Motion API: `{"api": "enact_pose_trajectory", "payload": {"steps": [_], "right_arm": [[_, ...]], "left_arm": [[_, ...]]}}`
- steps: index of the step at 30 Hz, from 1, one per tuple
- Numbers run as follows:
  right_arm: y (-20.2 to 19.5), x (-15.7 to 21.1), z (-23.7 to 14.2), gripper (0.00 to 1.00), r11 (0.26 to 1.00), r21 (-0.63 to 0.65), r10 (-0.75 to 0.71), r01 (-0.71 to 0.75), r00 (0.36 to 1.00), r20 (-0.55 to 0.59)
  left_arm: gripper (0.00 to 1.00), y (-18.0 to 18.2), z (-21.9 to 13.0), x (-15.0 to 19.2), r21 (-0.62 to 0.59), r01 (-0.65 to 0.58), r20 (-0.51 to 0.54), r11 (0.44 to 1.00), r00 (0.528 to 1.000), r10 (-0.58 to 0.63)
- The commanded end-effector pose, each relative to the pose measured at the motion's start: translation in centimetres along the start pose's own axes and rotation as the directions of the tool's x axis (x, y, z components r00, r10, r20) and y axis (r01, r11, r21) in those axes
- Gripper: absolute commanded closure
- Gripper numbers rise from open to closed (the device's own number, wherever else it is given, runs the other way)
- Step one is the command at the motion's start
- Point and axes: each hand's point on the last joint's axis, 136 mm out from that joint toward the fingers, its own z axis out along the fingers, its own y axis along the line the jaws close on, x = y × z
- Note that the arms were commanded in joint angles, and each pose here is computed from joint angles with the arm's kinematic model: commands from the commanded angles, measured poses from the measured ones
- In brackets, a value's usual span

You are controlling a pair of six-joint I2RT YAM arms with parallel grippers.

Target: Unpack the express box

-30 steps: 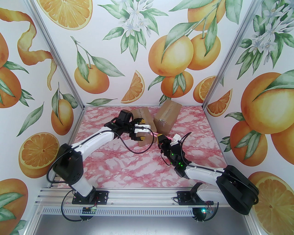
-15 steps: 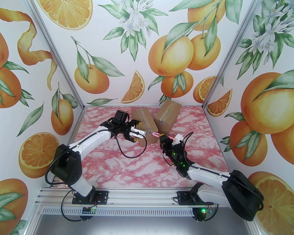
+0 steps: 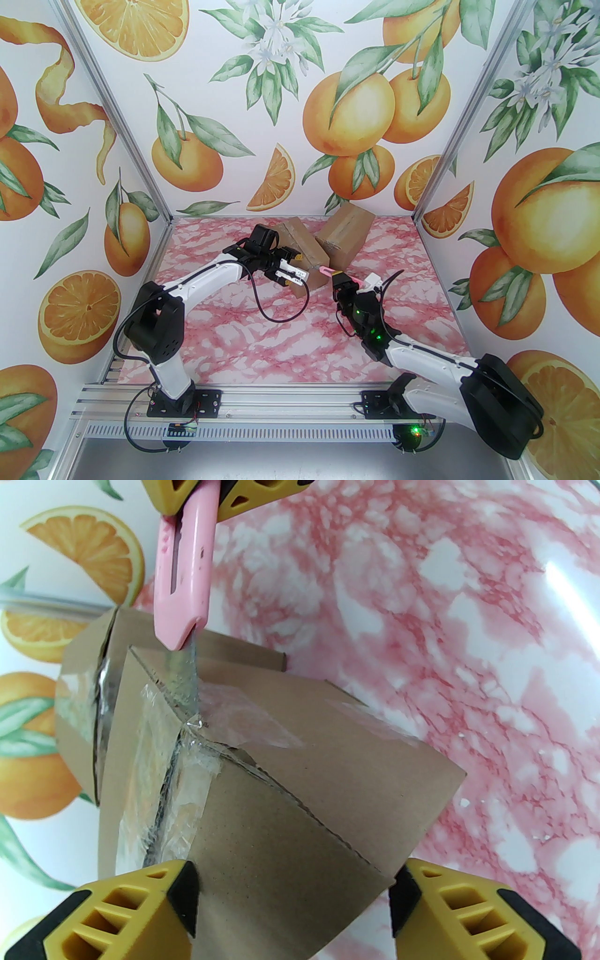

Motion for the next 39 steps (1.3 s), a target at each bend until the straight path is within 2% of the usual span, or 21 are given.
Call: {"api": "enact_pose_trajectory", "payload": {"steps": [1, 6, 12, 24, 29, 33, 39], "right_arm": [[1.5, 2.6, 0.0, 1.0, 0.999, -0.046, 0.008, -0.013, 0.993, -0.115], [1.4, 3.0, 0.1, 1.0, 0.997, -0.058, 0.036, -0.042, 0.993, -0.109], [1.7, 3.8, 0.2, 1.0, 0.995, -0.07, 0.056, -0.065, 0.992, -0.116], [1.7, 5.3, 0.4, 1.0, 0.996, -0.067, 0.048, -0.059, 0.986, -0.159], [1.7, 5.4, -0.1, 1.0, 0.998, -0.056, 0.03, -0.04, 0.986, -0.167], [1.3, 3.8, -1.1, 1.0, 0.999, -0.04, 0.01, -0.014, 0.994, -0.108], [2.7, -1.1, -3.2, 1.0, 0.995, -0.029, -0.094, 0.095, 0.995, 0.034]], "left_arm": [[0.44, 3.6, 0.3, -2.5, -0.07, 0.011, 0.079, 0.998, 0.997, -0.006], [0.48, 4.6, 1.2, -3.3, -0.06, 0.085, 0.099, 0.995, 0.992, -0.078], [0.47, 5.0, 2.3, -3.9, -0.057, 0.136, 0.106, 0.989, 0.986, -0.13], [0.46, 8.2, 2.7, -3.0, -0.156, 0.298, 0.079, 0.942, 0.954, -0.288], [0.45, 8.5, 2.6, -2.7, -0.163, 0.327, 0.068, 0.931, 0.945, -0.32], [0.43, 7.1, 2.4, -2.5, -0.132, 0.306, 0.041, 0.943, 0.952, -0.303], [0.41, 4.4, 1.0, -1.4, -0.058, 0.323, 0.013, 0.944, 0.946, -0.323]]}}
